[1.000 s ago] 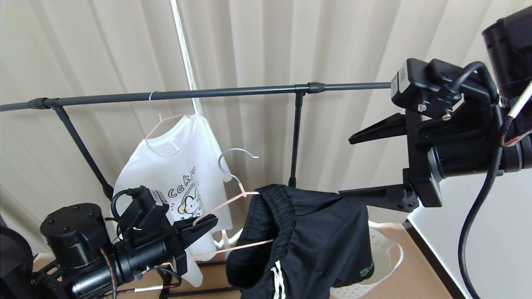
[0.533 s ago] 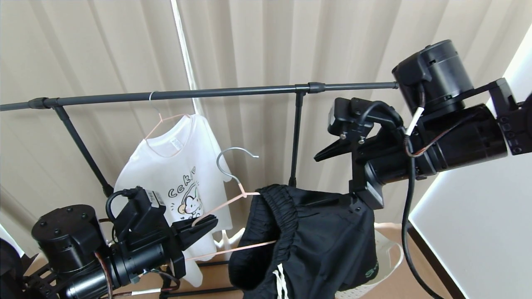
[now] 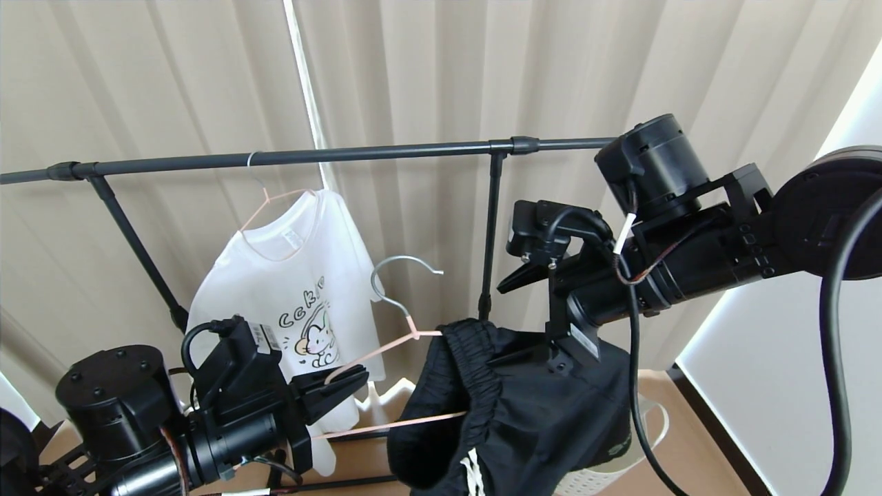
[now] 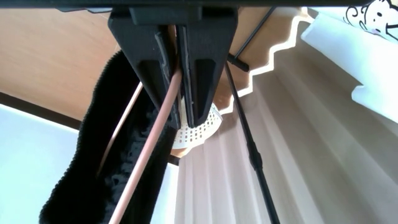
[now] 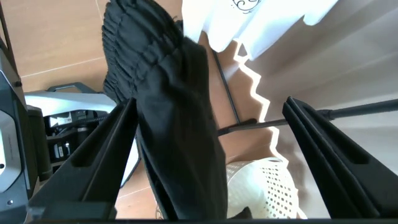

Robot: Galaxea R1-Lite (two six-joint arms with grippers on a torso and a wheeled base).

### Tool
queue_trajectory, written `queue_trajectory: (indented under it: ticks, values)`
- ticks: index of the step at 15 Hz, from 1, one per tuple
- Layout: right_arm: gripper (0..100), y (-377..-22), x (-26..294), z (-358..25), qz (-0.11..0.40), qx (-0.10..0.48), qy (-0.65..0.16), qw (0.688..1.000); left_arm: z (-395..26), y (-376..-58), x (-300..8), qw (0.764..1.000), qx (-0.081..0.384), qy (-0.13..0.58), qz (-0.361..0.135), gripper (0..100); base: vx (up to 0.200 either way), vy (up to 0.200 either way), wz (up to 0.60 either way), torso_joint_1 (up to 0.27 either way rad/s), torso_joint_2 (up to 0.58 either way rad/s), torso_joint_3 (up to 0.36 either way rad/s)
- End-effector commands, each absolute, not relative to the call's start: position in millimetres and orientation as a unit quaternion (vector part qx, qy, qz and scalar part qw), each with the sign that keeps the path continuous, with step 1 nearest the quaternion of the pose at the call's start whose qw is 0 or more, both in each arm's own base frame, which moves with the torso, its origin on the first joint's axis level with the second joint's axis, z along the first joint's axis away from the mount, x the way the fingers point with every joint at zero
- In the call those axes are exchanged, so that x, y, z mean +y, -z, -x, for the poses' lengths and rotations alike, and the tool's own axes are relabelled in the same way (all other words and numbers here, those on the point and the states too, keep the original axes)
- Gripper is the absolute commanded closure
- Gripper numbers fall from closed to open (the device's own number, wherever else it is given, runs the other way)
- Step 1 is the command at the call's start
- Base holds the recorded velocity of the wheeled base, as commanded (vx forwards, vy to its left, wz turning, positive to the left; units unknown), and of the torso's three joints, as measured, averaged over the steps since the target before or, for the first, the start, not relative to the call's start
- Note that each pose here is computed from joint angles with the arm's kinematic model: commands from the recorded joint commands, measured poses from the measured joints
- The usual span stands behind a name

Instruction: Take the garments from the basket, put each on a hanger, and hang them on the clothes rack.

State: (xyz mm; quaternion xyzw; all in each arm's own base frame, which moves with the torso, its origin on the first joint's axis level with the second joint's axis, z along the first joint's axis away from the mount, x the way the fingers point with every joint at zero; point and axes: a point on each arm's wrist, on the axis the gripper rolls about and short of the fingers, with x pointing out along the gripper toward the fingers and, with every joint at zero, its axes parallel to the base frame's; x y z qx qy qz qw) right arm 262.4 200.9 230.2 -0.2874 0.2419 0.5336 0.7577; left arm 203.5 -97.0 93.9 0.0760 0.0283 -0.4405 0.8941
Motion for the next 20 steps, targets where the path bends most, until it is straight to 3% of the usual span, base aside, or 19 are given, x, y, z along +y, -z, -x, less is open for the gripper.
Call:
queue_trajectory:
  ticks: [1,8,18,19,20]
  values:
    - [0,-219.8,205.9,-267.6,0.288,0.256,-0.536,0.751,-202.5,-94.1,-98.7,0.892,0.027,0.445,-0.076,100,0.0,0.0,0.0,0.0,0.0,0.0]
    - [0,-210.3,226.1,-273.2,0.293,0.242,-0.548,0.746,-197.9,-97.8,-99.0,0.891,0.02,0.448,-0.076,100,0.0,0.0,0.0,0.0,0.0,0.0]
    - [0,-212.4,228.4,-276.3,0.294,0.238,-0.545,0.749,-194.2,-101.4,-98.4,0.89,0.013,0.449,-0.076,100,0.0,0.0,0.0,0.0,0.0,0.0]
    - [100,-212.4,228.8,-276.0,0.294,0.238,-0.545,0.748,-193.2,-101.6,-98.3,0.89,0.013,0.45,-0.076,100,0.0,0.0,0.0,0.0,0.0,0.0]
    - [100,-212.5,228.1,-276.0,0.294,0.238,-0.545,0.749,-192.2,-102.1,-97.9,0.89,0.013,0.45,-0.076,100,0.0,0.0,0.0,0.0,0.0,0.0]
